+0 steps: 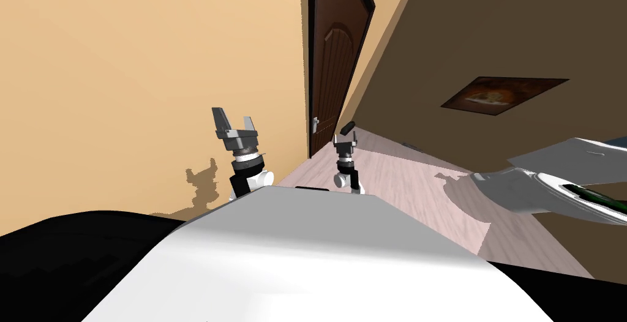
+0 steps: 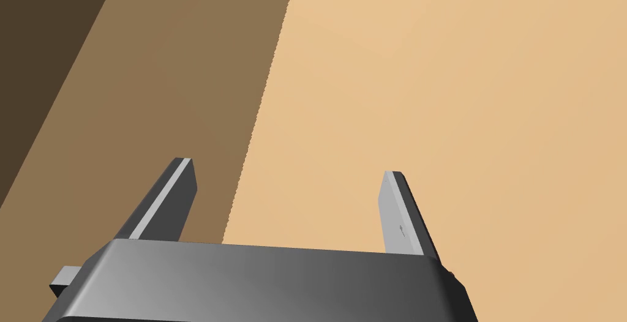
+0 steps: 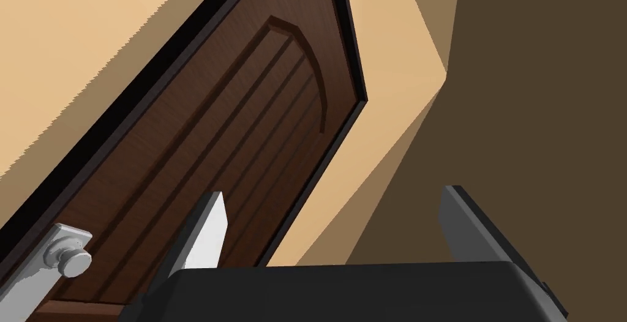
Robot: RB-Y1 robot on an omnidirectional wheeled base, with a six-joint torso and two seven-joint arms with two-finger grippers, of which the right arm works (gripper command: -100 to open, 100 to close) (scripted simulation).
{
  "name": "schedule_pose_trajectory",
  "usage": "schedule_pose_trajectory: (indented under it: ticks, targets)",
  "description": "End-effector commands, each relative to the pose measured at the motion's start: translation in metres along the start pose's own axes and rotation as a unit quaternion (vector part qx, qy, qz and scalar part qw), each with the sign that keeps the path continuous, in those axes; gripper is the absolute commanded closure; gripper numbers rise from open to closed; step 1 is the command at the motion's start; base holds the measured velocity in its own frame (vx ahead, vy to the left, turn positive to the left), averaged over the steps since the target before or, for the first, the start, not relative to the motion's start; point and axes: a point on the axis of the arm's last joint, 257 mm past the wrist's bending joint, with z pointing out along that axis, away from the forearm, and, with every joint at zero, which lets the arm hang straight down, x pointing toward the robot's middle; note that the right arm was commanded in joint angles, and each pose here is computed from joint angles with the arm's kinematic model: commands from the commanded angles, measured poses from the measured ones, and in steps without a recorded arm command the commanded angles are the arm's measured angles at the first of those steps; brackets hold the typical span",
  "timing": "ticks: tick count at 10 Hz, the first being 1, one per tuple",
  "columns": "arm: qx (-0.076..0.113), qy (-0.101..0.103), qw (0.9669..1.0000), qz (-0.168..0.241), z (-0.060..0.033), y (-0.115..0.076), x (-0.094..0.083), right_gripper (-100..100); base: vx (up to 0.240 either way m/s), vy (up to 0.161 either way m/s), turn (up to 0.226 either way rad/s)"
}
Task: Pull the door open
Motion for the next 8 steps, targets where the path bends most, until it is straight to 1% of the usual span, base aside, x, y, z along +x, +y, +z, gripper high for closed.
schedule_pose_trajectory:
  ticks: [1, 2, 4, 6, 8]
  targets:
    - [0.014, 0.003, 0.9994, 0.032, 0.0031, -0.015, 0.001, -100, 0.098, -0.056, 0.039]
    - [0.023, 0.004, 0.9984, 0.052, 0.0036, -0.024, 0.002, -100, 0.080, -0.049, 0.044]
    - [0.043, 0.006, 0.9951, 0.089, 0.0038, -0.044, 0.003, -100, 0.086, -0.046, 0.042]
    - [0.063, 0.006, 0.9901, 0.125, 0.0033, -0.063, 0.005, -100, 0.096, -0.049, 0.042]
    - [0.084, 0.006, 0.9836, 0.160, 0.0020, -0.082, 0.007, -100, 0.102, -0.043, 0.046]
